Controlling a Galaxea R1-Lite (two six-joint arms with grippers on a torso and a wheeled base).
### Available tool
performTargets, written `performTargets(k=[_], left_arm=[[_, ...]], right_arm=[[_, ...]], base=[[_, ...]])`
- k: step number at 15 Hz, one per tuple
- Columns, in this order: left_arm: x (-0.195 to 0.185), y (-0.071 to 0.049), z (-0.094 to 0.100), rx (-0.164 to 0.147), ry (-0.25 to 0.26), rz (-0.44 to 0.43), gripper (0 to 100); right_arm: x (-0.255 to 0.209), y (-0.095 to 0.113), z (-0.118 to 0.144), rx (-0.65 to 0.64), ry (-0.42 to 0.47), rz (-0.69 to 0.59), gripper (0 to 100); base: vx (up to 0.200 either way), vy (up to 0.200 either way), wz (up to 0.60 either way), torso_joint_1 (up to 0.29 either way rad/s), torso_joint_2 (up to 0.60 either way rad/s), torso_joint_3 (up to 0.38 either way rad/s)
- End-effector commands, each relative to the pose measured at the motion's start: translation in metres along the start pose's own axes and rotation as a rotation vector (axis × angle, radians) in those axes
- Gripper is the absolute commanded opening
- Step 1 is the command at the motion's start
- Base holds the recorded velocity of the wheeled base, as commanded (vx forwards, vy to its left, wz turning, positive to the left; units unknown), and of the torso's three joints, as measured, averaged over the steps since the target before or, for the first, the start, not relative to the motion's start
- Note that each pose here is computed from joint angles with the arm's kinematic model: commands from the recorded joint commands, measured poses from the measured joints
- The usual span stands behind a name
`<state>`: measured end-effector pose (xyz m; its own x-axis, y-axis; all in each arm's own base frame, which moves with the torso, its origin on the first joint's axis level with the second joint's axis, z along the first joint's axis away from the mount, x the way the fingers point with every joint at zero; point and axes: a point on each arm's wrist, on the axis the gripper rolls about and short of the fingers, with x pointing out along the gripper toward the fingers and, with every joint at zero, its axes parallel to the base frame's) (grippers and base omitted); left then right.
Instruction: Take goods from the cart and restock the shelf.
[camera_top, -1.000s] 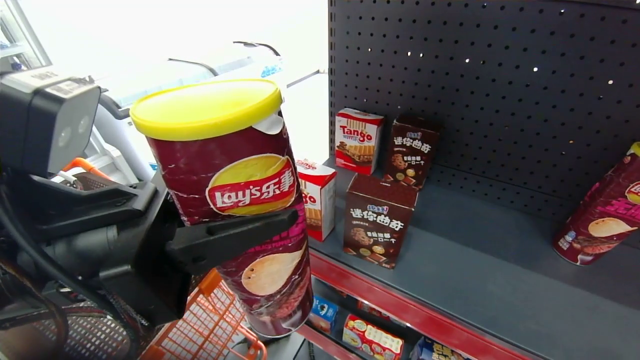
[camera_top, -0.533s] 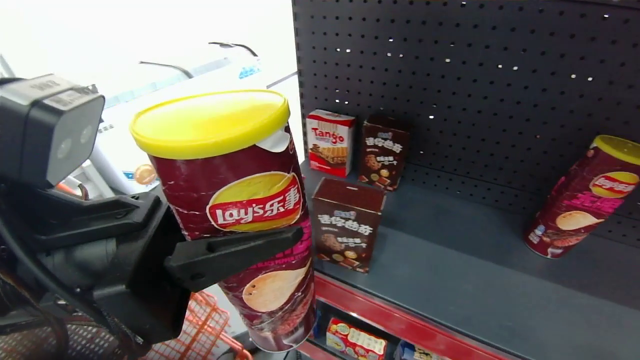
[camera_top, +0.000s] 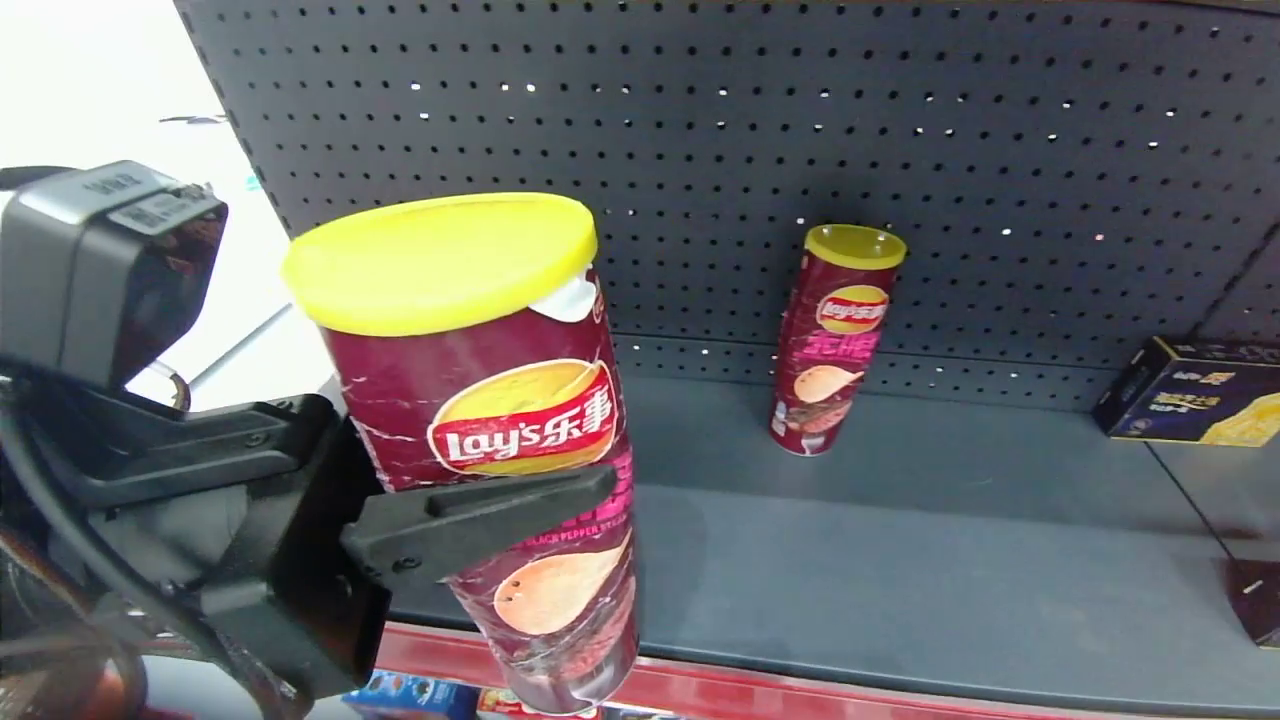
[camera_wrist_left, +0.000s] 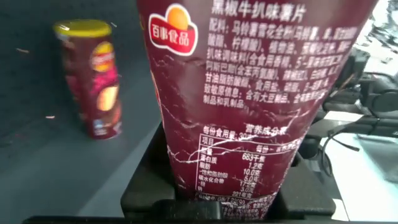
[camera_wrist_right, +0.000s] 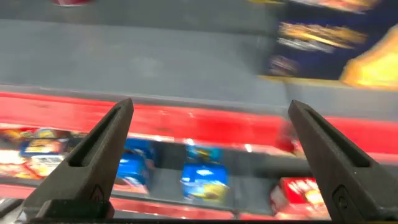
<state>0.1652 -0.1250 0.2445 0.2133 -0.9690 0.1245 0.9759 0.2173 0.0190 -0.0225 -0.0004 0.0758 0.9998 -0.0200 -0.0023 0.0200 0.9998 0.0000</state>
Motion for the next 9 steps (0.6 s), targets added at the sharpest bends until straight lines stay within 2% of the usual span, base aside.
performTargets(k=[1,2,5,9], left_arm=[[-0.0010,-0.0007,-0.0007,0.000,0.000,0.001,0],[-0.0015,-0.0011,-0.0012,-0.001,0.001,0.001,0],[-0.0026,-0.0018,-0.0041,-0.007,0.009,0.002,0],[-0.0028,-0.0016,-0.0041,-0.009,0.009,0.004,0]], right_arm=[[0.0000,0.0000,0.0001,0.000,-0.001,0.000,100],[0.0000,0.0000,0.0001,0.000,-0.001,0.000,100],[0.0000,0.0000,0.0001,0.000,-0.001,0.000,100],[0.0000,0.0000,0.0001,0.000,-0.001,0.000,100]], base=[[0.000,0.000,0.00,0.000,0.00,0.000],[0.000,0.000,0.00,0.000,0.00,0.000],[0.000,0.000,-0.60,0.002,0.00,0.005],[0.000,0.000,0.00,0.000,0.00,0.000]])
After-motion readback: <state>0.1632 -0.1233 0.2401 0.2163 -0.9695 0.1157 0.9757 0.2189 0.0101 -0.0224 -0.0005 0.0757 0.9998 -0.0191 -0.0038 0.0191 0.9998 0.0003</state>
